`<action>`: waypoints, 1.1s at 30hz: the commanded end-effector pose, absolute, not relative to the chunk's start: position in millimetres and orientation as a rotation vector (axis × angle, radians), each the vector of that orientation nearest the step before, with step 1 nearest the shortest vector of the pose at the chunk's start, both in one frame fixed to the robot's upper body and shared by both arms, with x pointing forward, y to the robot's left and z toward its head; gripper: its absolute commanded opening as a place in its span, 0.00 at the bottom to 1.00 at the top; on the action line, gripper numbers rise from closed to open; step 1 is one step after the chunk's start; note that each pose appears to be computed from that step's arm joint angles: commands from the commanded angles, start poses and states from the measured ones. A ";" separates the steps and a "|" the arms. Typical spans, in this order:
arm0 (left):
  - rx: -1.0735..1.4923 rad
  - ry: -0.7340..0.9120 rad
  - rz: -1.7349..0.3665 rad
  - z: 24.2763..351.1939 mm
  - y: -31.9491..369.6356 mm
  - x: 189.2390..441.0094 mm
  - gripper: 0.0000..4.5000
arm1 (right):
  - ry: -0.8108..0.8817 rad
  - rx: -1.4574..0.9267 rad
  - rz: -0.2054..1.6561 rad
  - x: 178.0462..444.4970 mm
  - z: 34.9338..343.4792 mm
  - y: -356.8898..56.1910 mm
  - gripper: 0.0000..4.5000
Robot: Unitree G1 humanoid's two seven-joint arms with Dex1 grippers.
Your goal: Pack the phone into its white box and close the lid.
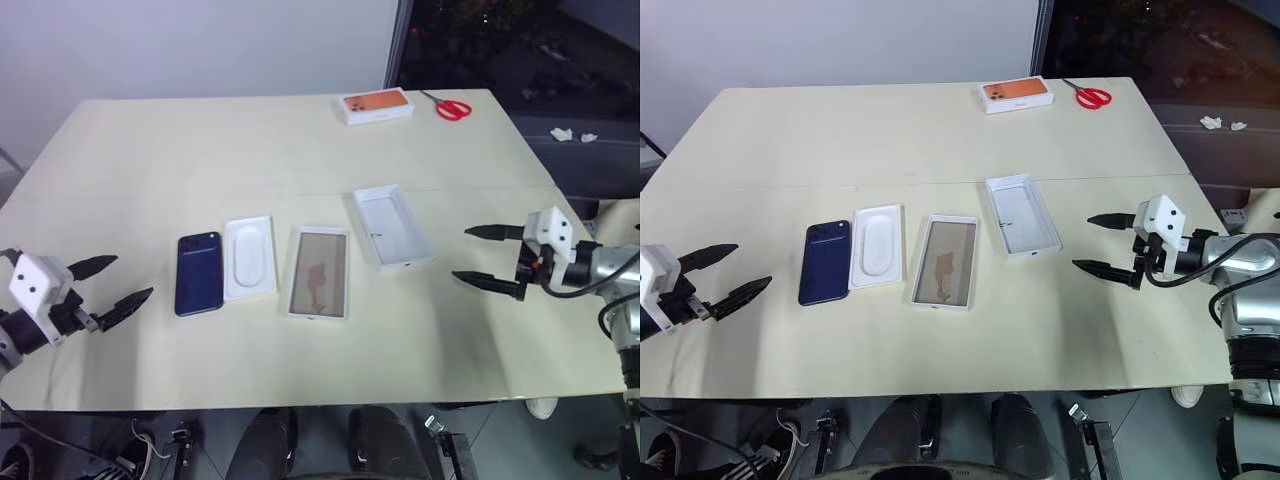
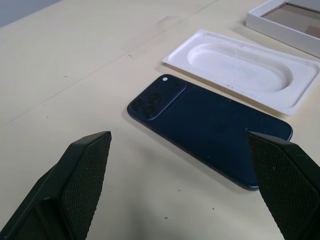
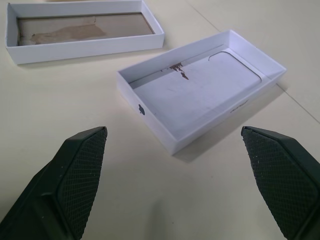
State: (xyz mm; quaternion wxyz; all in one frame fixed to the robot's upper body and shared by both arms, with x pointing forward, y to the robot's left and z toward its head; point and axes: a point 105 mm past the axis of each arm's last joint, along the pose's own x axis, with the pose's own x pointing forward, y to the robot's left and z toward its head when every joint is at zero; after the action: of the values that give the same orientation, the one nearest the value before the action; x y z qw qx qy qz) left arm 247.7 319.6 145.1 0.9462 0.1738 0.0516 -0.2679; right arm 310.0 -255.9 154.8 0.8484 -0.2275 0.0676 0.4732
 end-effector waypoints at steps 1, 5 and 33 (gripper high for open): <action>0.369 0.043 -0.521 160.0 323.0 246.8 0.99 | 0.100 -0.503 1.000 312.3 164.5 -253.3 1.00; 0.364 0.050 -0.515 160.8 323.8 246.7 0.99 | 0.103 -0.503 1.002 312.0 163.6 -252.4 1.00; 0.158 0.151 -0.564 161.8 293.9 264.6 0.99 | 0.081 -0.469 1.031 322.8 162.2 -232.8 1.00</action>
State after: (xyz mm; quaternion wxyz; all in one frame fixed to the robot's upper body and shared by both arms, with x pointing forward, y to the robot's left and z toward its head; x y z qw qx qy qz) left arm 262.0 302.0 148.1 0.9570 0.0733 0.0894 -0.2662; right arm 320.8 -239.1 145.9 0.8451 -0.2161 0.0657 0.4845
